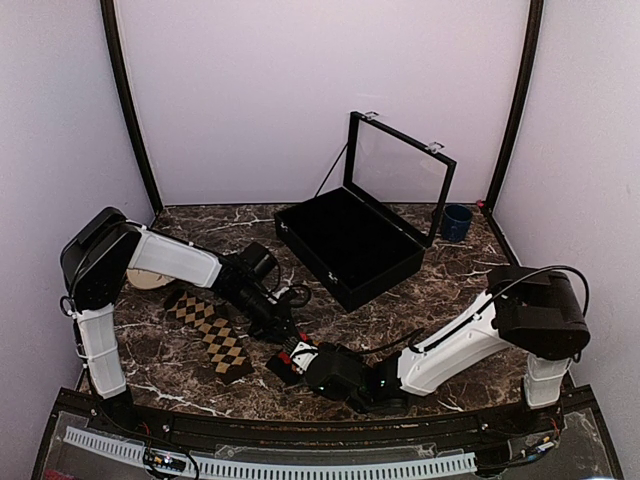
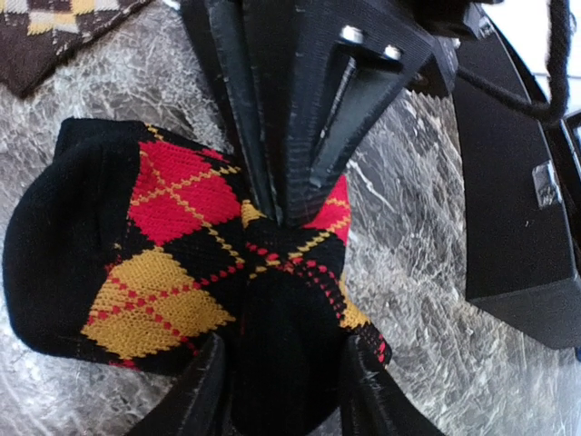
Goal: Roll the socks
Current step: Roll the sock at the center of the board.
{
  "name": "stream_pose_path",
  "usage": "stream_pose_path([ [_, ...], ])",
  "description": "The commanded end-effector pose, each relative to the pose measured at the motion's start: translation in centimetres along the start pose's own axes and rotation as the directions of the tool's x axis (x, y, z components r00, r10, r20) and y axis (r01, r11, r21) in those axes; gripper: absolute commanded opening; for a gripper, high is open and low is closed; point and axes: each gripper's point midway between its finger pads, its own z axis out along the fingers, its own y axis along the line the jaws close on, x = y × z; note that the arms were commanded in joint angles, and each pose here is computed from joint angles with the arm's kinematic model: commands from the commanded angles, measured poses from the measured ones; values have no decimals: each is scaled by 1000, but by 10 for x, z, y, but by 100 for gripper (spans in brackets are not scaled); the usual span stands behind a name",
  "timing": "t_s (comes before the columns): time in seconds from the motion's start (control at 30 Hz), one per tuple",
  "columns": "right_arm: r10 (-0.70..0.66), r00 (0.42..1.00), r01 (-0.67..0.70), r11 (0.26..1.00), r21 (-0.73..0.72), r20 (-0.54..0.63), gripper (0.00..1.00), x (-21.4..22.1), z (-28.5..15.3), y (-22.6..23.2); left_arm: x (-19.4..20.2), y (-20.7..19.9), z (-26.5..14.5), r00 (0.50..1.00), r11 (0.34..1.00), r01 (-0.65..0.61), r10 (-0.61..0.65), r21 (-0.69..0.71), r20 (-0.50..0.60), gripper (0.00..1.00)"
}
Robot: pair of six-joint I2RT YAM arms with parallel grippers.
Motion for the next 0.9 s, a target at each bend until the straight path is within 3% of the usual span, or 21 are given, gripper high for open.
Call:
stream_pose_path([
  [0.0, 53, 998, -53, 998, -26, -28, 43, 0, -10, -3, 7, 42, 10, 998, 986, 61, -63, -157, -9, 10],
  [0.27, 147, 989, -148, 988, -34, -22, 47, -8, -31, -19, 6, 47, 15, 998, 983, 60, -64, -171, -18, 10],
  [0.6, 362, 932, -358, 926, -117, 11, 51, -27, -67, -39, 9, 57, 20, 997, 979, 66, -75, -194, -37, 9],
  [0.73, 486, 872, -488, 856, -170, -59, 52, -21, -56, -37, 10, 59, 22, 996, 979, 61, -72, -196, -45, 9],
  [0.87, 631, 768, -637, 732, -240, -111, 52, -23, -40, -36, 12, 63, 23, 996, 977, 60, -73, -205, -56, 8],
])
